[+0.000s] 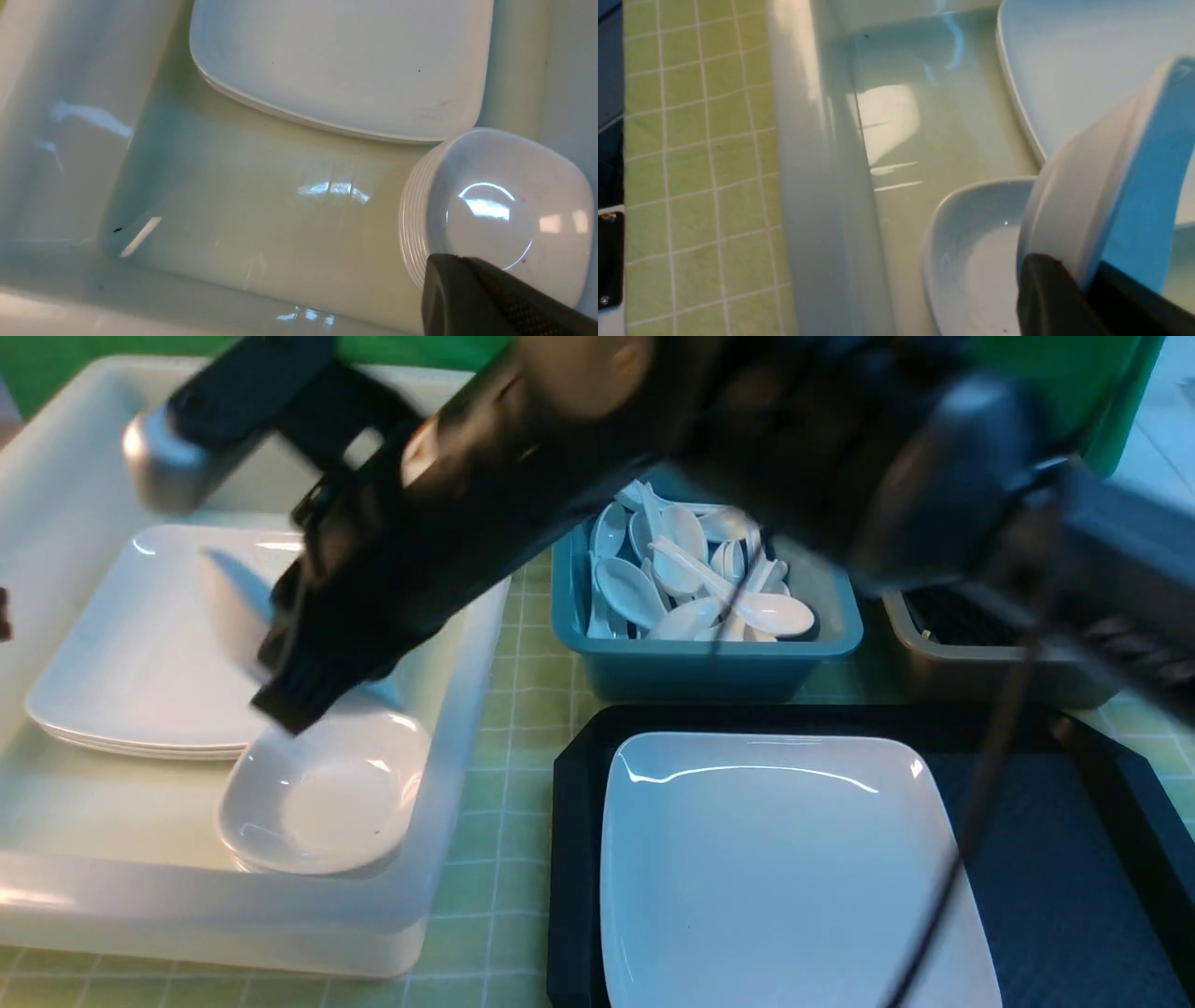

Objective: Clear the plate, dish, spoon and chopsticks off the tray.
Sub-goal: Use the right arm to put the small plate into the large storage box on the left, then use the right arm to grab a plate from the dinner plate

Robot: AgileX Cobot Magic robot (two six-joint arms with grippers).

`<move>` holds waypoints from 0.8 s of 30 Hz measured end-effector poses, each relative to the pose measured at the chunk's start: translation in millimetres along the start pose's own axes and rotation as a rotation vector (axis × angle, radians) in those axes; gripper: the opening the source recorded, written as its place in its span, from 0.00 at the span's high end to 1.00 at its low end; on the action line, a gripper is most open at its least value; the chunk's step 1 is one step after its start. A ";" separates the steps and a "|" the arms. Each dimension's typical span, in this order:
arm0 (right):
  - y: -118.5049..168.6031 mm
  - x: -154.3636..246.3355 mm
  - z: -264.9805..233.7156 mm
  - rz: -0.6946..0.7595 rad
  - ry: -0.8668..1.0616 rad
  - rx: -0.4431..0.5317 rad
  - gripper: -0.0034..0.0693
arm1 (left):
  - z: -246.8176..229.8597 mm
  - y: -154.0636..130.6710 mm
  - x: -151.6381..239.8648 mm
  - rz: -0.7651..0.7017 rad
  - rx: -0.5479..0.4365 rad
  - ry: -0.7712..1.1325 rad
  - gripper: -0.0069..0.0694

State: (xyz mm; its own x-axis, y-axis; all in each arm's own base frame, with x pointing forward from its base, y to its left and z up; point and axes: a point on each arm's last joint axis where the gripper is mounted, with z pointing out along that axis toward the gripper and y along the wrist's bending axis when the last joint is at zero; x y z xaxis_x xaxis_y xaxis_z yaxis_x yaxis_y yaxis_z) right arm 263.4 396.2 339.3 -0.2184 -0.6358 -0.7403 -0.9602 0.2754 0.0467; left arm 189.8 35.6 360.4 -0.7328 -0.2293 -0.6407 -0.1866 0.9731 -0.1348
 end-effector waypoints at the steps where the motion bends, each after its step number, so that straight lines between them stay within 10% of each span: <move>1: -0.3 4.5 16.6 -0.010 0.032 -0.004 0.91 | -2.7 1.0 0.4 -0.009 0.021 -0.007 0.93; 7: -5.3 21.3 45.7 -0.016 0.125 0.006 0.83 | -10.4 -2.2 1.6 -0.002 0.070 -0.034 0.93; 13: -2.8 19.5 36.4 0.056 0.157 0.007 0.37 | -12.8 -6.8 1.2 0.008 0.121 -0.050 0.93; 16: -1.6 11.2 12.0 0.040 0.183 0.020 0.31 | -13.0 -8.9 1.2 0.019 0.142 -0.051 0.93; 24: -62.2 3.3 -130.0 0.165 0.111 0.367 0.85 | -12.5 -42.6 10.1 0.174 0.289 0.000 0.93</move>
State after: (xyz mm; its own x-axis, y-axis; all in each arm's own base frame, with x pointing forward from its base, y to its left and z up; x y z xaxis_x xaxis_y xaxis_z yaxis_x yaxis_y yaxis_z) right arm 299.7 283.3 421.1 -0.4003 -0.6300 -0.6655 -0.7896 0.6057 -0.0984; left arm 182.1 -8.4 369.1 -0.7376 -0.0591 -0.6727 0.1343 0.9634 -0.2318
